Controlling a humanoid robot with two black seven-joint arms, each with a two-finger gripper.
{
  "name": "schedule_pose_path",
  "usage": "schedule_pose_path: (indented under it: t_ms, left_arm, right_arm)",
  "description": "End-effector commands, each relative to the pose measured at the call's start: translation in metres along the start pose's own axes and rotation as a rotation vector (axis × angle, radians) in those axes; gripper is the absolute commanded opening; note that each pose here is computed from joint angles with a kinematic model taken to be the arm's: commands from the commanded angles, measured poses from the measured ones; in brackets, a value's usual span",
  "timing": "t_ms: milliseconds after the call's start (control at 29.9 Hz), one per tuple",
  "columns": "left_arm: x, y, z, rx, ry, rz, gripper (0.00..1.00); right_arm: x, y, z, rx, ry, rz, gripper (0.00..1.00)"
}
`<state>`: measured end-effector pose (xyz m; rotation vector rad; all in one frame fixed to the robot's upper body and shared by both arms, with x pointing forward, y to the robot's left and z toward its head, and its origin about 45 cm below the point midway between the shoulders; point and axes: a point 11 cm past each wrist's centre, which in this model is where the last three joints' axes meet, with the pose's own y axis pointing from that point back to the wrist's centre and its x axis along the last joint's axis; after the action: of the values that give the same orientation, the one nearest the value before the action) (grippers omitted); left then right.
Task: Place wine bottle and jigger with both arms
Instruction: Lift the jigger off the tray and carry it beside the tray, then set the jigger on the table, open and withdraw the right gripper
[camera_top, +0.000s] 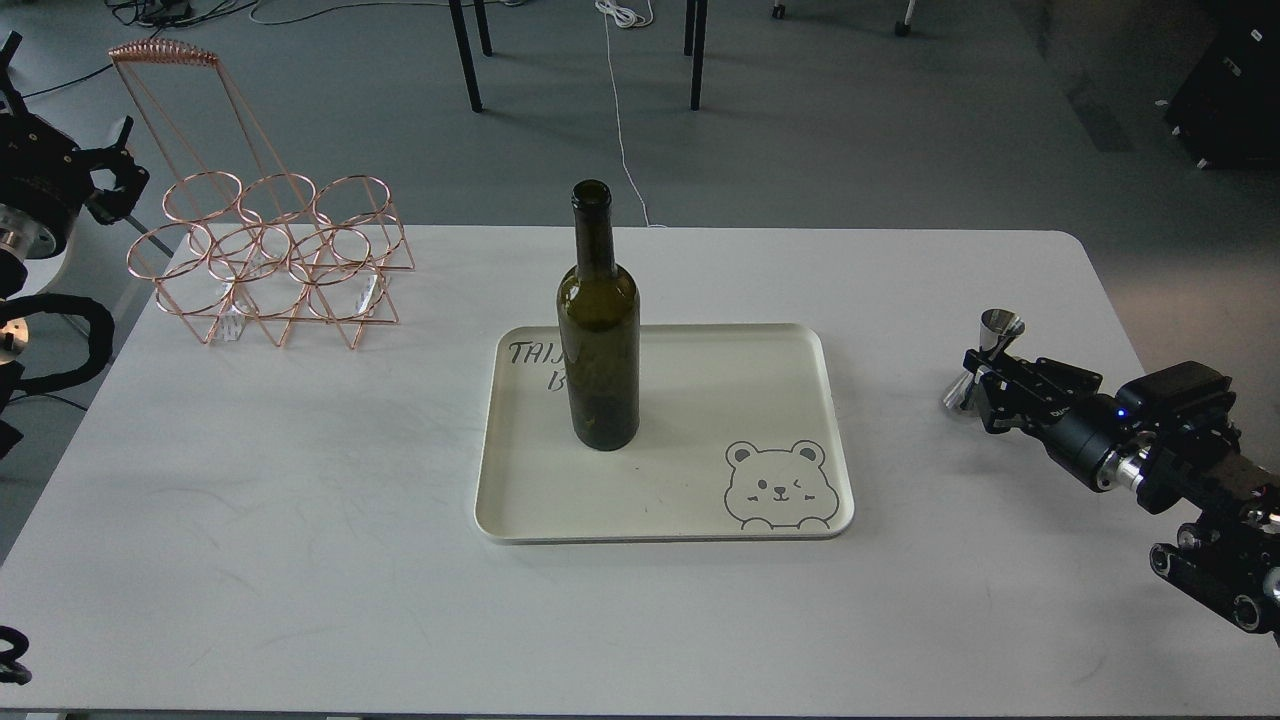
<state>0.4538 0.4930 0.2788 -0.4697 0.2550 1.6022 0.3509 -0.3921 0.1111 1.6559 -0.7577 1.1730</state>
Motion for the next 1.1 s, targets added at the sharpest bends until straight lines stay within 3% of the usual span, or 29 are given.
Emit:
schedule_pose_path:
  t_ms: [0, 234, 502, 602, 870, 1071]
  left_arm:
    - [-0.001, 0.0, 0.0, 0.0, -0.001, -0.002, 0.98]
    - [0.0, 0.0, 0.001, 0.0, -0.002, -0.001, 0.98]
    - [0.0, 0.0, 0.001, -0.002, 0.0, 0.0, 0.98]
    - [-0.001, -0.001, 0.002, -0.005, 0.001, -0.001, 0.98]
    - [0.0, -0.001, 0.003, -0.009, 0.0, 0.001, 0.98]
    - [0.001, 0.0, 0.005, -0.009, -0.001, 0.001, 0.98]
  right_arm:
    - [-0.001, 0.0, -0.002, 0.009, -0.001, -0.002, 0.19]
    - [-0.001, 0.0, -0.003, 0.013, -0.005, -0.002, 0.32]
    - [0.002, 0.003, -0.001, 0.017, 0.001, -0.001, 0.39]
    - [0.005, 0.006, 0.0, 0.021, 0.002, 0.001, 0.48]
    - [0.009, 0.035, 0.008, 0.03, 0.004, -0.025, 0.83]
    - [0.026, 0.059, 0.018, 0.021, 0.004, -0.014, 0.91]
